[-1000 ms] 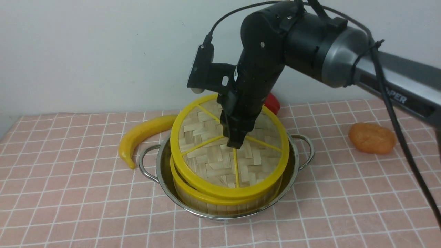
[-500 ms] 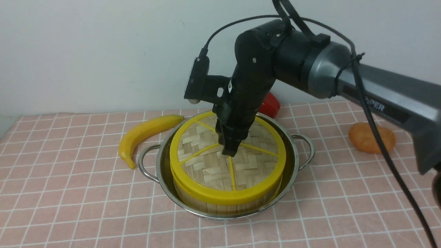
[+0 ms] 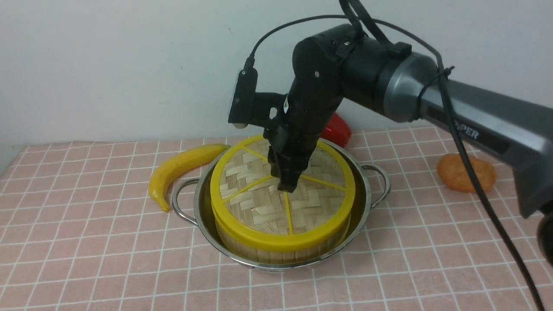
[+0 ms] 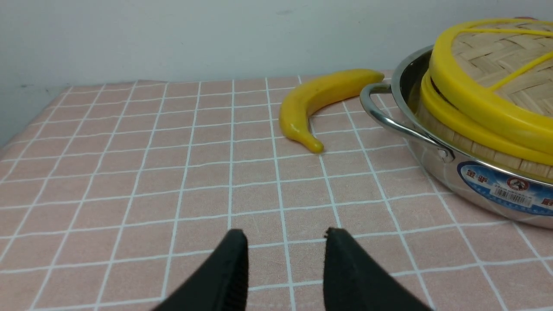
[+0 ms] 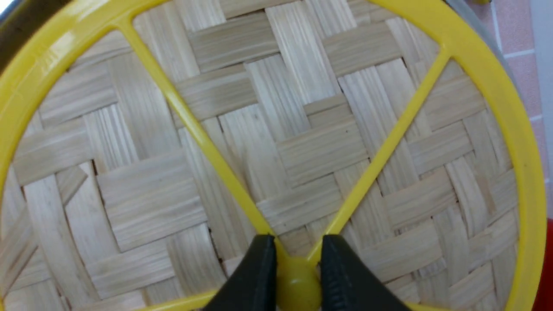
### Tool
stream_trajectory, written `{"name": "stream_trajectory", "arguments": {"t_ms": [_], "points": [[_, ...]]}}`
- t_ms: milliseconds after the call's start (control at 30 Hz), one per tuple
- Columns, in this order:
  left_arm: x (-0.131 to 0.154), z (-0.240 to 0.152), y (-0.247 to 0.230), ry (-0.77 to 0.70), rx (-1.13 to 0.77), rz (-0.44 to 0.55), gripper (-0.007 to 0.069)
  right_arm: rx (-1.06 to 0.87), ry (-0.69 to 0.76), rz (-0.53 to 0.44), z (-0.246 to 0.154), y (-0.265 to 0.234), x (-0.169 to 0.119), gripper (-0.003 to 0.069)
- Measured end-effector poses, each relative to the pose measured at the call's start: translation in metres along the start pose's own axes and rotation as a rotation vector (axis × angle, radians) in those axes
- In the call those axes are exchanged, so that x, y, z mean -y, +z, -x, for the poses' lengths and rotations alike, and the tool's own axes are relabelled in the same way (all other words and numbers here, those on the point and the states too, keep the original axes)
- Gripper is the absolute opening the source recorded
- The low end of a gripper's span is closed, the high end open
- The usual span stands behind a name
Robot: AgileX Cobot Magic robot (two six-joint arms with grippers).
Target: Place the steamer in the pot on the pink tablecloth, and put the lid on the steamer.
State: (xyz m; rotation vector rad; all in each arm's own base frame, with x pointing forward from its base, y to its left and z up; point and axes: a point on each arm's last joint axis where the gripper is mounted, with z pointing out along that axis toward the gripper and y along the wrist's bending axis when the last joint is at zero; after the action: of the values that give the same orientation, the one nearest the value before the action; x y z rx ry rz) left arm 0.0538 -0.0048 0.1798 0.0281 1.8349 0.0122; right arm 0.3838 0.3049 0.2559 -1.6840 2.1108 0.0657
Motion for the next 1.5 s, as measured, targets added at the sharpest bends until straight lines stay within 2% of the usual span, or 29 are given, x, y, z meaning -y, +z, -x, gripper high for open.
{"name": "stream_trajectory", "arguments": {"t_ms": [700,933,1000,1067,1167,1233,1333,1367,1433,1500], "points": [[0.0,0.0,0.0,0.0,0.0,0.0,0.0243,0.002,0.003,0.0,0.002,0.017,0.002,0.0146],[0.0,0.0,0.0,-0.001,0.0,0.0,0.0243,0.001,0.058,-0.002,0.003,0.015,0.003,0.0148],[0.0,0.0,0.0,-0.001,0.0,0.0,0.0243,0.001,0.085,-0.002,0.004,0.013,0.004,0.0168],[0.0,0.0,0.0,-0.001,0.0,0.0,0.0243,0.024,0.125,-0.014,0.008,0.005,0.007,0.0244],[0.0,0.0,0.0,-0.001,0.0,0.0,0.0243,0.056,0.17,-0.034,0.015,-0.007,0.011,0.0296],[0.0,0.0,0.0,-0.001,0.0,0.0,0.0243,0.094,0.2,-0.058,0.02,-0.021,0.015,0.0279],[0.0,0.0,0.0,-0.001,0.0,0.0,0.0243,0.194,0.249,-0.132,0.032,-0.067,0.023,0.0099],[0.0,0.0,0.0,-0.001,0.0,0.0,0.0243,0.208,0.25,-0.143,0.033,-0.074,0.023,0.0085],[0.0,0.0,0.0,-0.001,0.0,0.0,0.0243,0.268,0.28,-0.188,0.037,-0.102,0.026,0.0002],[0.0,0.0,0.0,-0.001,0.0,0.0,0.0243,0.352,0.364,-0.214,0.04,-0.136,0.026,-0.0015]]}}
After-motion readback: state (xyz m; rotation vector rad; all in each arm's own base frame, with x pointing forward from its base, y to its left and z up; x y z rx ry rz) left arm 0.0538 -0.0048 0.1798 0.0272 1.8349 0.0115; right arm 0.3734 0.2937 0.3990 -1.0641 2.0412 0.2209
